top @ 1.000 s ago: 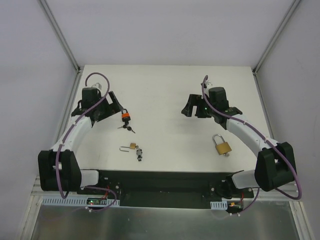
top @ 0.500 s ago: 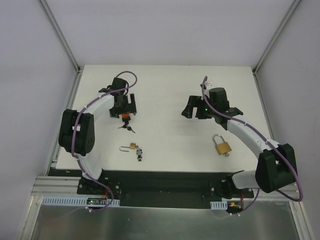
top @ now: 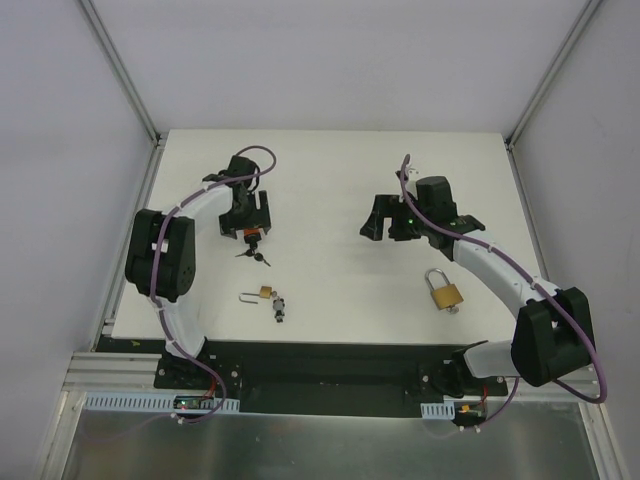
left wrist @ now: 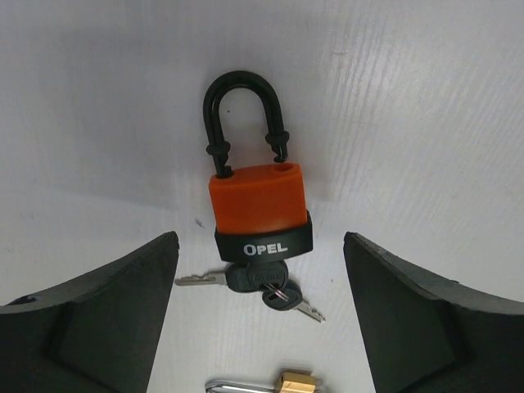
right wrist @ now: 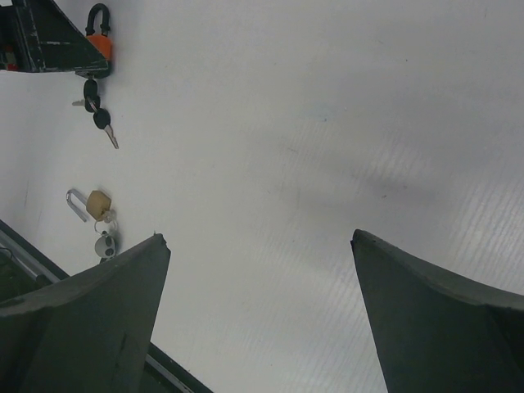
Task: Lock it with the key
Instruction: Pick up the lock from the center of the board.
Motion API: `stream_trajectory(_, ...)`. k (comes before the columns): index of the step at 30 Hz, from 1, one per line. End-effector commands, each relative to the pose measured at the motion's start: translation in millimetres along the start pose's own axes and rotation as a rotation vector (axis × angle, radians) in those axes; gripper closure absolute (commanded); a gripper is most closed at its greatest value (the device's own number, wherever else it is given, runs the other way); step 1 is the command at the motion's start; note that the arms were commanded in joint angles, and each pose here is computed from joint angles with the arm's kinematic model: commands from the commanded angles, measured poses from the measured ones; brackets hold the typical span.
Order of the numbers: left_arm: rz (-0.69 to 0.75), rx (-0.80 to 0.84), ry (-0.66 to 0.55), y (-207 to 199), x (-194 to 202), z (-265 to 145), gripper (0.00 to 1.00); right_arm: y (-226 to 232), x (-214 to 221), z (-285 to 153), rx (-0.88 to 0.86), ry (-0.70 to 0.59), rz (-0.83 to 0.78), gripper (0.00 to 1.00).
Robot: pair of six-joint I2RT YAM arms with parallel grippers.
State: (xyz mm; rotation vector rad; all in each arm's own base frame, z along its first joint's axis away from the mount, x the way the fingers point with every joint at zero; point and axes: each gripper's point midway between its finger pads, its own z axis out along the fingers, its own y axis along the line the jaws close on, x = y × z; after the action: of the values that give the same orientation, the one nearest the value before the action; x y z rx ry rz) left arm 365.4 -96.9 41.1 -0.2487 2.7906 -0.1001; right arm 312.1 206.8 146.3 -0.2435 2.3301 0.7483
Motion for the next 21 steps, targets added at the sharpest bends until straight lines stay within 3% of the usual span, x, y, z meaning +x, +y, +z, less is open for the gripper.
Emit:
stream_trajectory(1, 0.019, -0.016, 0.008, 1, -10, 6, 0.21, 11, -6, -5, -0.032, -0.005, -0.024, 0.04)
stream_trajectory(6, 0.036, -0.027, 0.022, 1, -13, 17, 0.28, 10, -5, -3, -0.028, 0.0, -0.026, 0.04)
stream_trajectory(9, 0.045, -0.022, 0.034, 0, -13, 21, 0.39, 10, -4, -2, -0.028, 0.007, -0.028, 0.04)
stream_trajectory(10, 0.047, -0.021, 0.041, 0, -11, 23, 0.52, 10, -4, -2, -0.026, 0.008, -0.027, 0.04)
stream_trajectory(11, 0.048, -0.014, 0.045, -1, -10, 23, 0.58, 10, -4, -2, -0.024, 0.009, -0.027, 0.04)
stream_trajectory(12, 0.051, -0.012, 0.048, -1, -9, 23, 0.73, 9, -5, -2, -0.022, 0.006, -0.027, 0.04)
stream_trajectory(15, 0.065, -0.008, 0.041, -1, -8, 19, 0.97, 10, -4, -1, -0.026, 0.013, -0.025, 0.04)
stream_trajectory(21, 0.135, 0.018, -0.017, -9, -17, -2, 1.0, 11, -6, 4, -0.037, 0.019, -0.017, 0.04)
